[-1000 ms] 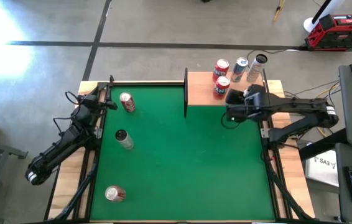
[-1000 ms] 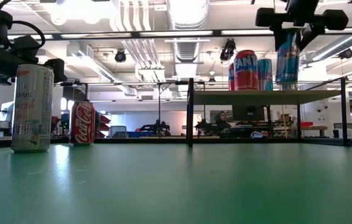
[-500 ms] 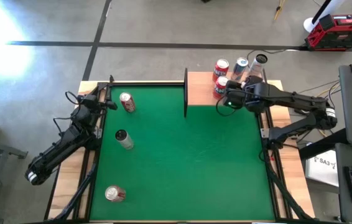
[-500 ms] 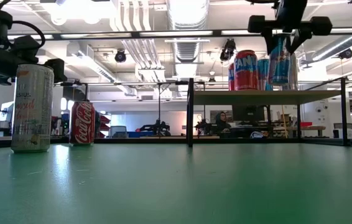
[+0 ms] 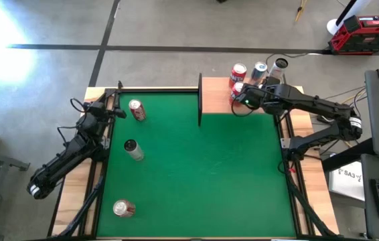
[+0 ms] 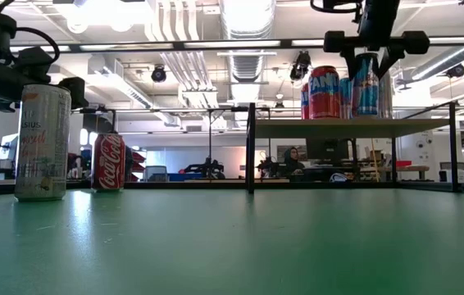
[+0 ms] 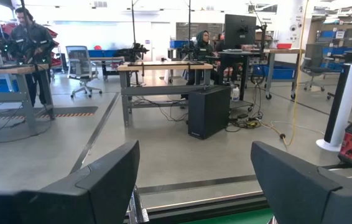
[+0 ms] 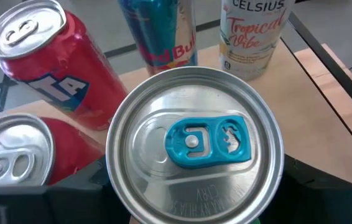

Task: Place canned beverage on shelf
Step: Put the blue soda can on the shelf aligned with the other blue soda can

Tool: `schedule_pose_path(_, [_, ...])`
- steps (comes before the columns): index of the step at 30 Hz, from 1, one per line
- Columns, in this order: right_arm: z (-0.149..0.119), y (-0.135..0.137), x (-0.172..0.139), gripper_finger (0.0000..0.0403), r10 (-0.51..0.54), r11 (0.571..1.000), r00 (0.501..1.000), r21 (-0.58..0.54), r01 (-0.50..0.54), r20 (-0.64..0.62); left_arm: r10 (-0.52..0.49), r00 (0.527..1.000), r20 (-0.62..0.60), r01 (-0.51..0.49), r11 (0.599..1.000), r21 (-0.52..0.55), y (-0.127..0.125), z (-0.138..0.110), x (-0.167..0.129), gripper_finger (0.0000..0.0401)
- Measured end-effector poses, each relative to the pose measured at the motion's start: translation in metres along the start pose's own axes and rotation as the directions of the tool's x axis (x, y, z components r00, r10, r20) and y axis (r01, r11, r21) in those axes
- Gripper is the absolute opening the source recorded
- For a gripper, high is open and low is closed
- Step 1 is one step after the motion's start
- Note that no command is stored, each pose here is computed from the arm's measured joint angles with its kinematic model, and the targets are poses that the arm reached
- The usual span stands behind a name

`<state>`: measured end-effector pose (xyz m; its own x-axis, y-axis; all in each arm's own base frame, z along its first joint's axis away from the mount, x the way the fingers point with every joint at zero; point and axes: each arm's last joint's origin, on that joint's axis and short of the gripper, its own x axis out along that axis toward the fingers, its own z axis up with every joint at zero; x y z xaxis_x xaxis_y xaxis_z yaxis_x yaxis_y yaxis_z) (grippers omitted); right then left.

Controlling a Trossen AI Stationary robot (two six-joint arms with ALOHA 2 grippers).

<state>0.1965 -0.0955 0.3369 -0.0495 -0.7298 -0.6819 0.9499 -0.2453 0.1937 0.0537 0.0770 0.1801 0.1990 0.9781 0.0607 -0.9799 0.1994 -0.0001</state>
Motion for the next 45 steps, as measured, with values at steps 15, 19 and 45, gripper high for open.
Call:
schedule_pose_path(15, [0.002, 0.010, 0.020, 0.0233, -0.047, 0.998, 0.999, -0.035, 0.047, -0.006, 0.000, 1.000, 0.000, 0.000, 1.000, 0.000, 0.000, 0.000, 0.000, 0.0293])
schedule_pose_path(19, [0.002, 0.013, 0.022, 0.0233, -0.046, 0.998, 0.999, -0.035, 0.046, -0.001, 0.000, 1.000, 0.000, 0.000, 1.000, 0.000, 0.000, 0.000, 0.000, 0.0293])
schedule_pose_path(45, [0.010, 0.011, 0.011, 0.0332, -0.032, 0.997, 0.998, -0.073, 0.029, -0.047, 0.000, 1.000, 0.000, 0.000, 1.000, 0.000, 0.000, 0.000, 0.000, 0.0293])
